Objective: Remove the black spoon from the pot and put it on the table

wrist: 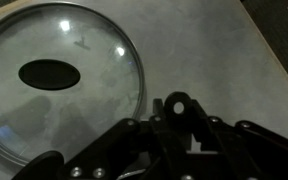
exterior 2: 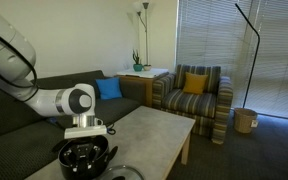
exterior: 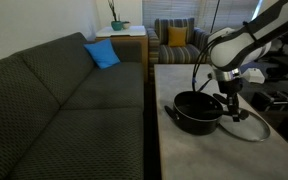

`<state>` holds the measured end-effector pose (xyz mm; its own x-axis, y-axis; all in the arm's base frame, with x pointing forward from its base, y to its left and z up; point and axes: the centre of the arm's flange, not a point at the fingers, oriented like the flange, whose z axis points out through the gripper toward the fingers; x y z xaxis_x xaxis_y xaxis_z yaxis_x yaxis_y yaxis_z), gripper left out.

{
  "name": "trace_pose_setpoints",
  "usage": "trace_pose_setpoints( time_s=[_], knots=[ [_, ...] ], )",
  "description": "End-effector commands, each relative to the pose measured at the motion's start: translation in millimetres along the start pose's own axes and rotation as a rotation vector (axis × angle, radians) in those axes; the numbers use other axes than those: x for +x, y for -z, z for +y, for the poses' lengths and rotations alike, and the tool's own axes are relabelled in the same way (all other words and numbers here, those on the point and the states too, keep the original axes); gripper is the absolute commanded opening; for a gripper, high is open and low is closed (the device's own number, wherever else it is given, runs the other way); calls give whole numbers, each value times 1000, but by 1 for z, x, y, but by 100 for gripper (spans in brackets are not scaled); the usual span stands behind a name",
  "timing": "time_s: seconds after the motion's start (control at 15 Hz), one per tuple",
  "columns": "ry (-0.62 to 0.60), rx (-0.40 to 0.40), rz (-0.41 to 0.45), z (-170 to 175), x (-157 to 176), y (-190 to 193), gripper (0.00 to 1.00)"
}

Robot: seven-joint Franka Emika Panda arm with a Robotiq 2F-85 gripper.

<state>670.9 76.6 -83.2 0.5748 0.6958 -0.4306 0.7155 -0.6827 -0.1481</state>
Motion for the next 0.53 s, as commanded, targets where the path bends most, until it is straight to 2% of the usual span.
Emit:
trace_pose_setpoints(
  time_s=[0.0, 0.47],
  knots=[
    [6, -8, -43, 27, 41, -13, 7],
    [-34, -46, -59, 20, 25, 5, 7]
  ],
)
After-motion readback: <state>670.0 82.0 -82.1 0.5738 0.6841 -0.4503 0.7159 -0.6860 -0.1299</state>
